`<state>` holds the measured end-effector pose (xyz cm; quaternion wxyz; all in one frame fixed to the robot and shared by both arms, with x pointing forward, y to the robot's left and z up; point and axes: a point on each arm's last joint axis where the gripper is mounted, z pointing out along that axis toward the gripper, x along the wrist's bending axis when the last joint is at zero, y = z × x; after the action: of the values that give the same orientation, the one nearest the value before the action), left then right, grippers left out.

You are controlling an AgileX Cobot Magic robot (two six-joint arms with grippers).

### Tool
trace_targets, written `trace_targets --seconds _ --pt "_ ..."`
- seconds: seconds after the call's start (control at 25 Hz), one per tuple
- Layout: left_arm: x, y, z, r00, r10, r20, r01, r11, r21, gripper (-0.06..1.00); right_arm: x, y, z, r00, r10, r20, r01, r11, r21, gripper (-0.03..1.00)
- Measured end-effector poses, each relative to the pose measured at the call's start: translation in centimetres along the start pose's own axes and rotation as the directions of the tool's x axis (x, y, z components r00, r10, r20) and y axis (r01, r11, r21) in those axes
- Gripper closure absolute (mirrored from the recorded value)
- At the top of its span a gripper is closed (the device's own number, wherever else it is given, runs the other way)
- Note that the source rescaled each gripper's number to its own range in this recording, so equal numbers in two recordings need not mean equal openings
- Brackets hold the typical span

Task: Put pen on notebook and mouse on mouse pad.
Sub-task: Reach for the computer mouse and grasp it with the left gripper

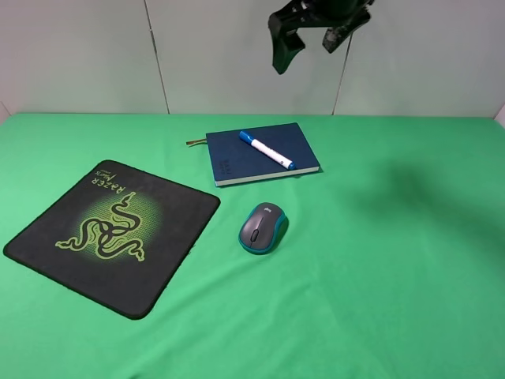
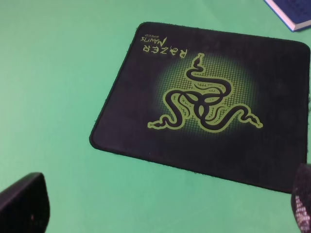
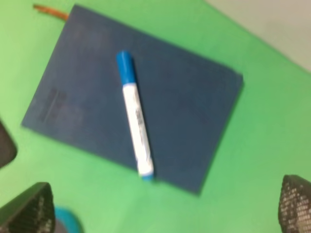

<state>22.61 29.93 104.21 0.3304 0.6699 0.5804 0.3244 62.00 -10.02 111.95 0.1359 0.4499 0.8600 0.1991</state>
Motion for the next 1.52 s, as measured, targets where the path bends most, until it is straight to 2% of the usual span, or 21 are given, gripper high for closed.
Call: trace_targets --seconds 0.44,0.8,1.12,1.32,1.52 --pt "0.0 0.0 0.0 1.0 0.0 0.0 0.0 1.0 0.0 -0.06 1.2 -8.8 -8.3 0.998 0.062 -0.001 -0.062 0.998 0.018 -0.03" --pt "0.0 0.0 0.0 1.0 0.0 0.0 0.0 1.0 0.0 -0.06 2.4 -18.1 -13.6 0.998 0.062 0.002 -0.062 0.998 -0.032 -0.03" --pt "0.0 0.0 0.0 1.0 0.0 0.0 0.0 1.0 0.0 -0.06 3.5 -26.6 -16.0 0.998 0.062 0.008 -0.061 0.991 -0.118 -0.03" --pt "0.0 0.0 0.0 1.0 0.0 0.0 0.0 1.0 0.0 -0.06 4.1 -31.3 -16.0 0.998 0.062 0.011 -0.06 0.984 -0.166 -0.03" --pt "0.0 0.0 0.0 1.0 0.0 0.0 0.0 1.0 0.0 -0.06 4.2 -34.8 -15.4 0.99 0.134 0.048 -0.121 0.969 -0.214 -0.03"
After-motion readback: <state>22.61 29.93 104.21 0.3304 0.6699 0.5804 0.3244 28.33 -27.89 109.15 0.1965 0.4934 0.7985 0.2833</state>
